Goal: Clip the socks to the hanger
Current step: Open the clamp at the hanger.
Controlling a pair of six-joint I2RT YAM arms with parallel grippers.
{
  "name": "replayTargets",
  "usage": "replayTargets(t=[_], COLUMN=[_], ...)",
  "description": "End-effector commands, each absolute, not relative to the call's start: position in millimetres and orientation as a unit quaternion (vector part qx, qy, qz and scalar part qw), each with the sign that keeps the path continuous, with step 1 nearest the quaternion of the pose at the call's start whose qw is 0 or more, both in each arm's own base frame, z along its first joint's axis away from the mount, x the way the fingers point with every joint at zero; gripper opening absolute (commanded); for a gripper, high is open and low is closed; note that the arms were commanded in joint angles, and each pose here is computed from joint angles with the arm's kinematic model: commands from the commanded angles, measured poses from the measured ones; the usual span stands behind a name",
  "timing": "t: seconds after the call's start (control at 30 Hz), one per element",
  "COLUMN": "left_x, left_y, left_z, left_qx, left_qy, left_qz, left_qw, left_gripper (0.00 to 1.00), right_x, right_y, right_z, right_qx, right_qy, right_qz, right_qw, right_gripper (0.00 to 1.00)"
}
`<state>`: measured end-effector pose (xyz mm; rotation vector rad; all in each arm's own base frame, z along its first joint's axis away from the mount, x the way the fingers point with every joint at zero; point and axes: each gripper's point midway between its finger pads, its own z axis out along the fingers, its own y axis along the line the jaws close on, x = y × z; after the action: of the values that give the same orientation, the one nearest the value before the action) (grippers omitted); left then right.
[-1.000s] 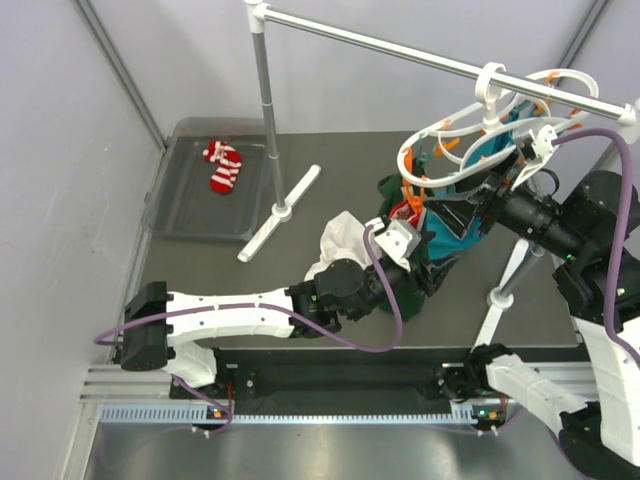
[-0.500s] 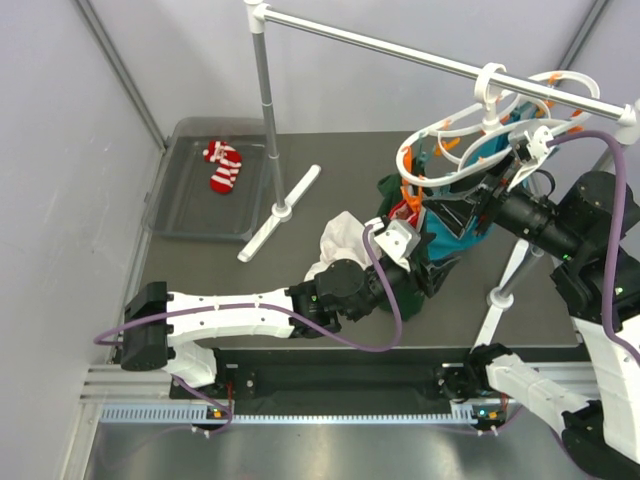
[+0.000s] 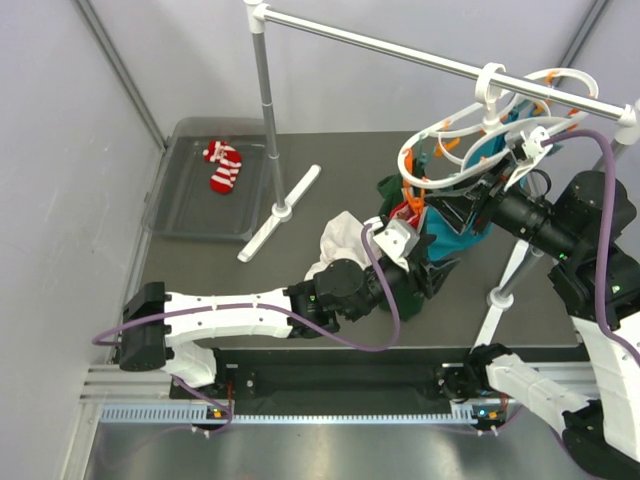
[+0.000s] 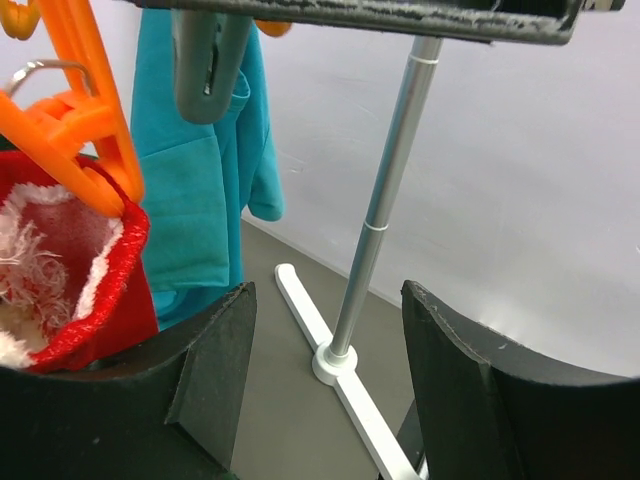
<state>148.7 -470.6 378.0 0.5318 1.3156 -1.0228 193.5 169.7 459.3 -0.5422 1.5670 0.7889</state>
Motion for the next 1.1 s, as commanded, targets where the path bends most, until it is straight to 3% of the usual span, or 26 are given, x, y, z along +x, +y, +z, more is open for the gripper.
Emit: replayTargets(t=[0.0, 0.1, 0.13, 0.17, 0.73, 0.93, 1.07], left_x=[144, 142, 141, 140, 71, 22, 9], left_y=[-456, -454, -452, -452, -433, -422, -419], left_z=[408, 411, 412, 412, 440, 404, 392], left_qx=[0.212, 0.211, 0.210, 0.211, 0.286, 0.410, 0.430], left_qy=[0.556, 0.554, 0.554, 0.554, 0.503, 0.490, 0.492], left_qz=[-0.478, -0.485, -0.487, -0.489, -0.613, -0.626, -0.636], left_qw=[0.646, 0.643, 0.642, 0.640, 0.538, 0.447, 0.411], left_gripper=[0.65, 0.65, 0.65, 0.65, 0.68, 0.75, 0.77], right_x=[192, 192, 193, 192, 194, 195, 192], right_y=[170, 170, 169, 169, 161, 158, 158], right_z=[468, 467, 465, 466, 457, 451, 452], right_qx=[-0.237, -0.235, -0.232, -0.232, -0.212, -0.212, -0.212], right_qy=[0.666, 0.669, 0.671, 0.671, 0.680, 0.687, 0.682], right_qz=[0.340, 0.339, 0.338, 0.339, 0.323, 0.314, 0.318], right_qw=[0.621, 0.618, 0.618, 0.617, 0.623, 0.621, 0.624], right_gripper=[0.42, 0.23, 0.08, 0.00, 0.00, 0.00, 0.00])
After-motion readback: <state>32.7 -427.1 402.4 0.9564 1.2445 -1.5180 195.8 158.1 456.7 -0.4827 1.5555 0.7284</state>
